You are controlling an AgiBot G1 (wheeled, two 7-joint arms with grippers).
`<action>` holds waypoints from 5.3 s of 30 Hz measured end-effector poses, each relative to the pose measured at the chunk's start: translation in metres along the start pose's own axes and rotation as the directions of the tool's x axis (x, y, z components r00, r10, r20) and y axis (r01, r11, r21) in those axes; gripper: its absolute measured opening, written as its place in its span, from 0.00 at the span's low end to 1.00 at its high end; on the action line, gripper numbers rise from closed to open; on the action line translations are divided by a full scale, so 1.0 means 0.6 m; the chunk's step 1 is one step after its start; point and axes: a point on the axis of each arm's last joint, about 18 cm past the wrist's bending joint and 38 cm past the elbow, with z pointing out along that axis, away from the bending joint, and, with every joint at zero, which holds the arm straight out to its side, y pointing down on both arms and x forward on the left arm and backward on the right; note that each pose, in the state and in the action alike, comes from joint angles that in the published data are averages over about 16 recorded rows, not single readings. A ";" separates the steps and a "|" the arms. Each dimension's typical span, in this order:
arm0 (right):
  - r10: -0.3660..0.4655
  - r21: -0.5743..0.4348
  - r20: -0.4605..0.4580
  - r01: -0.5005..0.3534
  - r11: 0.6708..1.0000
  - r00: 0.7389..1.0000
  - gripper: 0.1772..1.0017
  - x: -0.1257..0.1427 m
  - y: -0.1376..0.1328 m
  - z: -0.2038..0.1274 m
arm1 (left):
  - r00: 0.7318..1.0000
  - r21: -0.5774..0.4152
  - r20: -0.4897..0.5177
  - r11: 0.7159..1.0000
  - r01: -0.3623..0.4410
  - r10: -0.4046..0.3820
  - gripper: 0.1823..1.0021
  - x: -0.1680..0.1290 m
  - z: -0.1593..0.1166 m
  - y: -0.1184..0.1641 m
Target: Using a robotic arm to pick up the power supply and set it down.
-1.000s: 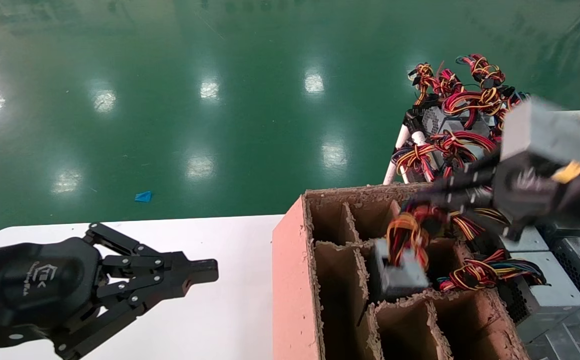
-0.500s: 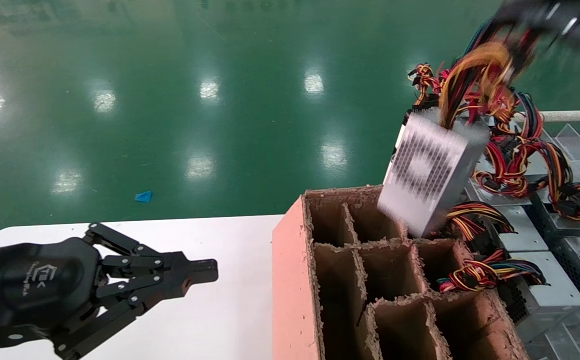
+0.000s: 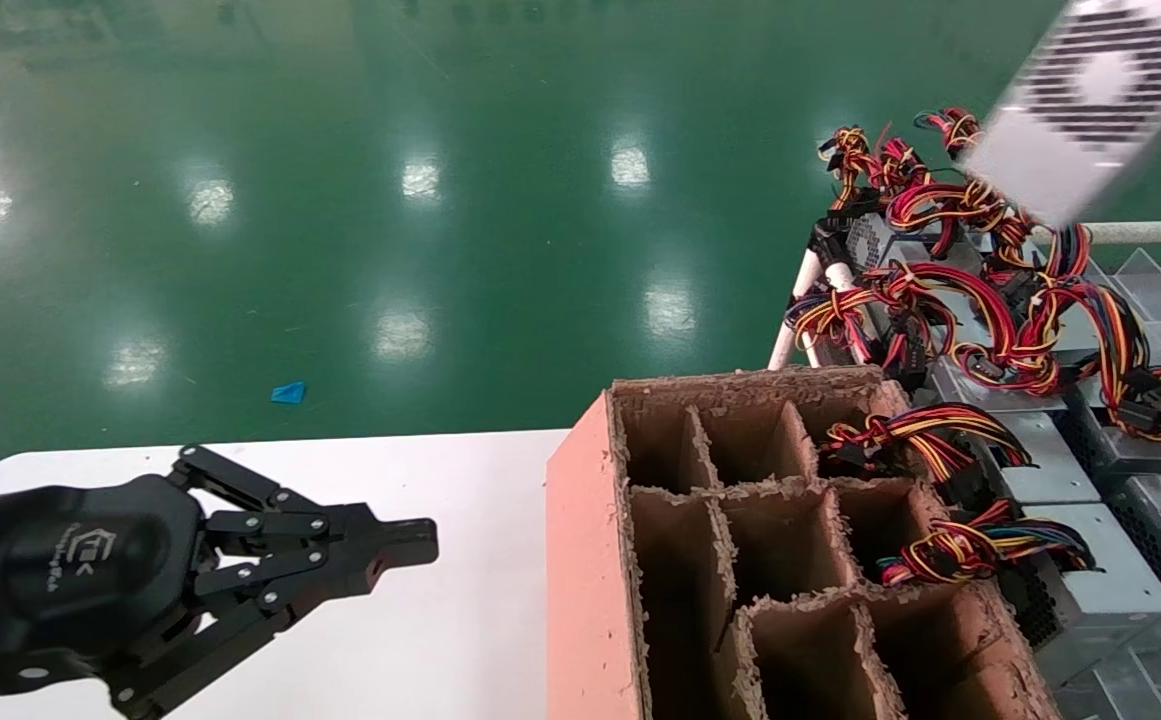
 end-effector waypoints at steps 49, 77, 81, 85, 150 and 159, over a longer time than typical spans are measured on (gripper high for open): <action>0.342 -0.256 -0.281 -0.413 0.874 0.897 0.04 -0.059 0.369 0.219 | 1.000 0.000 0.000 1.000 0.000 0.000 0.01 0.000 0.000 0.000; 0.380 -0.238 -0.237 -0.432 0.870 0.894 0.04 -0.111 0.360 0.271 | 1.000 0.000 0.000 1.000 0.000 0.000 0.01 0.000 0.000 0.000; 0.388 -0.235 -0.237 -0.440 0.867 0.891 0.04 -0.120 0.359 0.282 | 1.000 0.000 0.000 1.000 0.000 0.000 0.01 0.000 0.000 0.000; 0.393 -0.226 -0.244 -0.446 0.866 0.886 0.04 -0.124 0.357 0.290 | 1.000 0.000 0.000 1.000 0.000 0.000 0.01 0.000 0.000 0.000; 0.513 -0.076 -0.239 -0.542 0.837 0.825 0.04 -0.150 0.354 0.294 | 1.000 0.000 0.000 1.000 0.000 0.000 0.01 0.000 0.000 0.000; 0.550 -0.044 -0.196 -0.567 0.822 0.812 0.04 -0.178 0.337 0.321 | 1.000 0.000 0.000 1.000 0.000 0.000 0.01 0.000 0.000 0.000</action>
